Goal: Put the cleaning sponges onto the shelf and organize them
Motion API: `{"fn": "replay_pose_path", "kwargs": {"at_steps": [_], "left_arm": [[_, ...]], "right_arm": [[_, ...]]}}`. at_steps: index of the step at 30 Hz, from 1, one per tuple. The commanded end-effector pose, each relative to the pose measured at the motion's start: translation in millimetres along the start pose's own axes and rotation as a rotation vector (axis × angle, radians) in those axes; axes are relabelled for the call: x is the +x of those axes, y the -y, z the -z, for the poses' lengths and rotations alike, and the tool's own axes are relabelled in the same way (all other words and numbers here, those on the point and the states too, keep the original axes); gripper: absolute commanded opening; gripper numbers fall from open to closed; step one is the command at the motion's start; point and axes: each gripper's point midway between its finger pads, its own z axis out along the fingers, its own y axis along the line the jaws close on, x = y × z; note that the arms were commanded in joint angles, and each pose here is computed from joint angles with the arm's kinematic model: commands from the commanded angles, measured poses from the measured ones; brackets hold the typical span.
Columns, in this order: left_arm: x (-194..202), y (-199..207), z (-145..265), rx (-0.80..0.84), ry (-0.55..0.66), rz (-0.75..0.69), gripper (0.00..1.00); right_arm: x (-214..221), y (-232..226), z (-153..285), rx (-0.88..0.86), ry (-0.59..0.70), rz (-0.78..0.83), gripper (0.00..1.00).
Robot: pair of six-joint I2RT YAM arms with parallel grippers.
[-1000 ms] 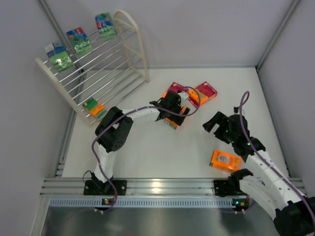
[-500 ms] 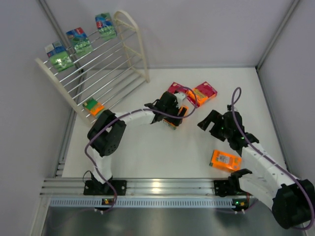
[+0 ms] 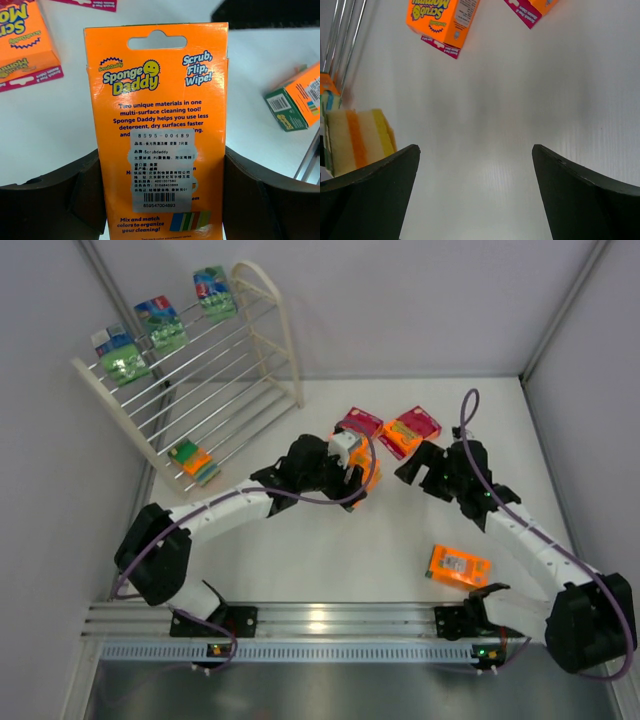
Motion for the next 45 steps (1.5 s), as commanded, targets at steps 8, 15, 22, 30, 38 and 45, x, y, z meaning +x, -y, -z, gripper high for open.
{"fn": "replay_pose_path", "kwargs": {"at_steps": [8,15,22,30,38,45], "left_arm": [[-20,30,12,0.091,0.094,-0.068,0.74],[-14,28,1,0.090,0.069,-0.076,0.75],[-20,27,-6,0.097,0.072,-0.097,0.84],[-14,20,-14,0.073,0.063,-0.101,0.82],[5,19,-13,0.078,0.027,-0.097,0.80],[15,22,-13,0.096,-0.004,-0.118,0.80]], "right_arm": [[-3,-77,-21,-0.158,-0.070,0.185,0.95],[25,-112,-17,-0.249,-0.121,0.211,0.95],[43,-136,-6,-0.353,-0.125,0.204,0.96],[70,-126,-14,-0.330,-0.194,0.184,0.96],[58,-92,-7,-0.165,-0.130,0.161,0.99],[33,-59,7,-0.011,-0.070,0.088,0.99]]}}
